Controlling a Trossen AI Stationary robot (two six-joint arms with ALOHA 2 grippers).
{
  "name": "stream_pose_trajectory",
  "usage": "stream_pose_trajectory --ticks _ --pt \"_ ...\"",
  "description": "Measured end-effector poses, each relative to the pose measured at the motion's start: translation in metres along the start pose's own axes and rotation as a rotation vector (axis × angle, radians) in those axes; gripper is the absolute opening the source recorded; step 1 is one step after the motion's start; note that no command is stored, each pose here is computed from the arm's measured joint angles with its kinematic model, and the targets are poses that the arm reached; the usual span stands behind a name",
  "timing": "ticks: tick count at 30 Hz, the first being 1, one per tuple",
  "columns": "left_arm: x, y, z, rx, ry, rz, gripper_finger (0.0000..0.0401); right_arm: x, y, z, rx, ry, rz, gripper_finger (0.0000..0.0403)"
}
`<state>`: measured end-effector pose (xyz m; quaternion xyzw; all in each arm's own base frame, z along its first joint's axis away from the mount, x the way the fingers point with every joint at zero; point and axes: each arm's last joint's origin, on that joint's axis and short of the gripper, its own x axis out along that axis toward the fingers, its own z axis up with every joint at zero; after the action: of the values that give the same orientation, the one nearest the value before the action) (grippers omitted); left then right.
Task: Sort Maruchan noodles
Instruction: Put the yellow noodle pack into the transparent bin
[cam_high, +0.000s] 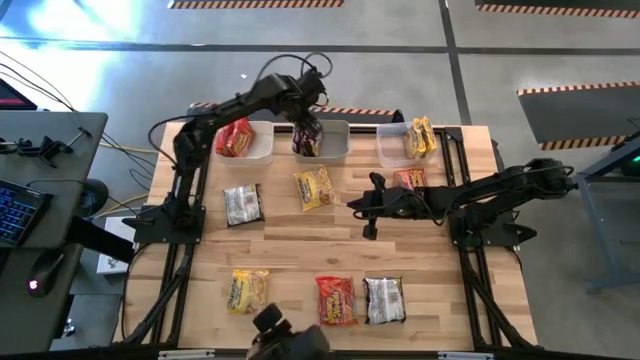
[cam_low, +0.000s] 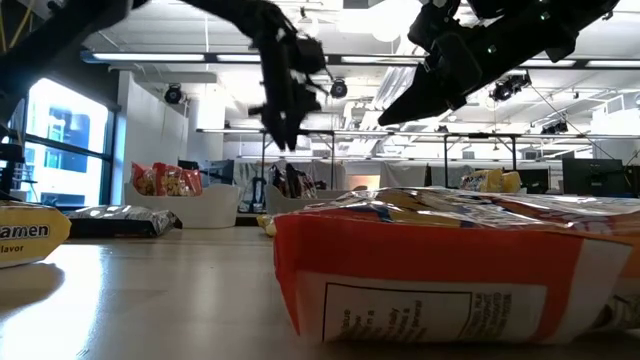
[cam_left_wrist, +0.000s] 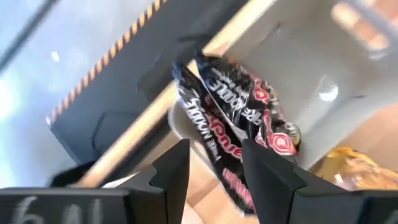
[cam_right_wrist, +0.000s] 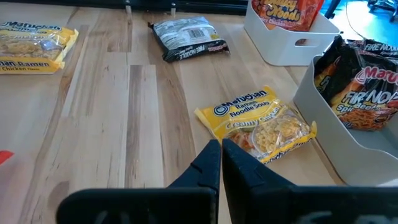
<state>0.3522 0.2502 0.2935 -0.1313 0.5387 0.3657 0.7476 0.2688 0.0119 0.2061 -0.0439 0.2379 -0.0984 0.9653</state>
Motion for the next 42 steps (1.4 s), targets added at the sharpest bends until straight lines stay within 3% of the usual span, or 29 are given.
stream_pose_trajectory --ticks 5,9,12,16,23,30,42 --pt "-0.056 -0.007 -0.007 0.044 -0.188 -0.038 0.0138 0.000 0.000 -0.001 -0.014 0.000 -0.017 0.0000" --pt "-0.082 -0.024 -0.028 0.070 -0.395 -0.099 0.0138 0.000 -0.001 -0.001 -0.022 -0.001 -0.036 0.0000" --pt "-0.087 -0.042 -0.053 0.085 -0.548 -0.185 0.0138 0.000 -0.001 0.001 -0.013 -0.039 -0.036 0.0000" --pt "-0.082 -0.068 -0.098 0.105 -0.709 -0.299 0.0138 -0.003 0.000 -0.013 -0.007 -0.199 -0.005 0.0000" --pt "-0.061 -0.097 -0.171 0.088 -0.874 -0.470 0.0138 -0.014 -0.004 -0.040 0.027 -0.351 -0.020 0.0000" --pt "-0.027 -0.113 -0.213 0.082 -0.708 -0.516 0.0138 -0.011 -0.006 -0.027 0.053 -0.371 -0.024 0.0000" --pt "0.038 -0.152 -0.243 0.170 -0.399 -0.417 0.0177 -0.003 -0.003 -0.014 0.036 -0.223 -0.014 0.0000"
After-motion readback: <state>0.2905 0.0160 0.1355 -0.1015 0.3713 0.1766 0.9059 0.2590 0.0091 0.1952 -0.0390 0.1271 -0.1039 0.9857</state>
